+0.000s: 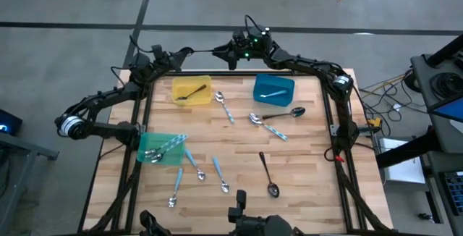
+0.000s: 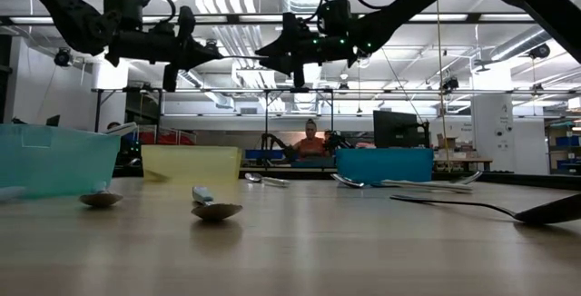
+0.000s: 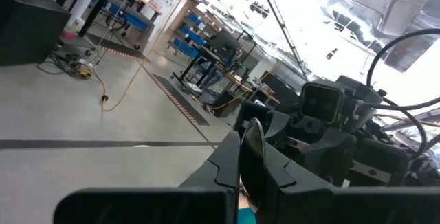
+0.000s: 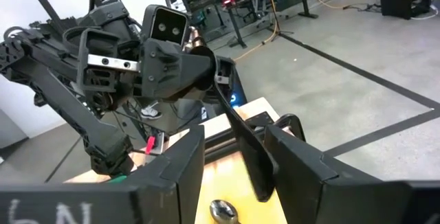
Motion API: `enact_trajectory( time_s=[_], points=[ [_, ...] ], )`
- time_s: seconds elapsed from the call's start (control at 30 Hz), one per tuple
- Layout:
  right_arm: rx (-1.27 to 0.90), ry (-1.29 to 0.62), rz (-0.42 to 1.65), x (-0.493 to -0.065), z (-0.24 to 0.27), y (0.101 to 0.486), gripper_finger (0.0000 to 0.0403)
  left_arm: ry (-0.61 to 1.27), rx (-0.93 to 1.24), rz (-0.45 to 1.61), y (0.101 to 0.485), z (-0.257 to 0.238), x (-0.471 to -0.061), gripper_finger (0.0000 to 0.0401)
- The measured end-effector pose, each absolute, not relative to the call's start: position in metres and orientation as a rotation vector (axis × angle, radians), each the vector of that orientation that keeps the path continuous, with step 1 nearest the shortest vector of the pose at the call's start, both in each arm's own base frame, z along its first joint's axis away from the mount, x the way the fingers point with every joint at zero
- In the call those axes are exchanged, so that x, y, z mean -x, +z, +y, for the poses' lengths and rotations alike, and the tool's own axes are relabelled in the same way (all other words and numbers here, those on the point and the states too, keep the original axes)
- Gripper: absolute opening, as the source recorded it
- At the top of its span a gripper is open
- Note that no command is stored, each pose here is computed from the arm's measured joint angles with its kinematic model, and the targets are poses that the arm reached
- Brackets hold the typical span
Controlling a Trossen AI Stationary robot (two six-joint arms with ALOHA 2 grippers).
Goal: Sort silverware by color (type)
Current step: Put the black spoon into the yellow bin
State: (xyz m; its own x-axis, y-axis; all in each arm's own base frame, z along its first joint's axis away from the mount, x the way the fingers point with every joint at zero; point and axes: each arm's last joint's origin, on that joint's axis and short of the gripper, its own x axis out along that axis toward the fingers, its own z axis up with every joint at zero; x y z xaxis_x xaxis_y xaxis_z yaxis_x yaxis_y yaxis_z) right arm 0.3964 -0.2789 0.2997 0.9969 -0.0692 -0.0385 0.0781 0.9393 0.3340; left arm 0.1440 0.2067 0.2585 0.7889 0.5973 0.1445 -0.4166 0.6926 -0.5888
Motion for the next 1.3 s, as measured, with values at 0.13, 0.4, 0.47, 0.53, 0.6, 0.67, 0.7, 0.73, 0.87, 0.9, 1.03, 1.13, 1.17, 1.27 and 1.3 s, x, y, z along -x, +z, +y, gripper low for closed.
enact_trajectory(
  time_s=[0.13,0.4,0.47,0.53,0.6,0.67,0.7,0.73,0.87,0.9,1.03,1.13,1.17,1.27,1.3],
  points=[
    [-0.339,-0.075,0.026,-0.3964,-0.2789,0.2997,0.0139,0.578,0.567,-0.340,0.2585,0.2066,-0.1441,0.0000],
    [-0.322,-0.072,0.007,-0.3964,-0.2789,0.3018,0.0135,0.578,0.567,-0.340,0.2584,0.2067,-0.1441,0.0000],
    [-0.315,-0.072,0.006,-0.3964,-0.2789,0.3019,0.0126,0.578,0.567,-0.340,0.2584,0.2067,-0.1441,0.0000],
    [-0.315,-0.072,0.007,-0.3964,-0.2789,0.3018,0.0113,0.578,0.567,-0.340,0.2584,0.2067,-0.1441,0.0000],
    [-0.312,-0.072,0.007,-0.3964,-0.2789,0.3018,0.0096,0.578,0.567,-0.340,0.2585,0.2066,-0.1441,0.0000],
    [-0.308,-0.072,0.007,-0.3966,-0.2786,0.3018,0.0077,0.577,0.566,-0.341,0.2586,0.2066,-0.1441,0.0000],
    [-0.307,-0.073,0.007,-0.3969,-0.2784,0.3018,0.0067,0.576,0.566,-0.341,0.2586,0.2066,-0.1441,0.0000],
    [-0.306,-0.073,0.007,-0.3972,-0.2779,0.3018,0.0057,0.575,0.566,-0.340,0.2586,0.2065,-0.1441,0.0000],
    [-0.303,-0.074,0.007,-0.3989,-0.2757,0.3018,0.0019,0.574,0.565,-0.340,0.2587,0.2065,-0.1442,0.0000],
    [-0.303,-0.078,0.006,-0.3994,-0.2750,0.3018,0.0016,0.574,0.565,-0.340,0.2587,0.2065,-0.1441,0.0000],
    [-0.305,-0.078,0.008,-0.4000,-0.2743,0.3017,0.0012,0.576,0.556,-0.338,0.2588,0.2065,-0.1440,0.0001],
    [-0.309,-0.080,0.007,-0.4000,-0.2744,0.3017,0.0011,0.577,0.555,-0.338,0.2588,0.2065,-0.1440,0.0001],
    [-0.310,-0.080,0.008,-0.4000,-0.2744,0.3016,0.0011,0.577,0.555,-0.338,0.2589,0.2065,-0.1440,0.0001],
    [-0.310,-0.081,0.008,-0.4000,-0.2744,0.3016,0.0010,0.579,0.548,-0.336,0.2589,0.2065,-0.1440,0.0004],
    [-0.310,-0.082,0.008,-0.4000,-0.2744,0.3016,0.0010,0.581,0.543,-0.335,0.2589,0.2065,-0.1439,0.0008]
  ],
)
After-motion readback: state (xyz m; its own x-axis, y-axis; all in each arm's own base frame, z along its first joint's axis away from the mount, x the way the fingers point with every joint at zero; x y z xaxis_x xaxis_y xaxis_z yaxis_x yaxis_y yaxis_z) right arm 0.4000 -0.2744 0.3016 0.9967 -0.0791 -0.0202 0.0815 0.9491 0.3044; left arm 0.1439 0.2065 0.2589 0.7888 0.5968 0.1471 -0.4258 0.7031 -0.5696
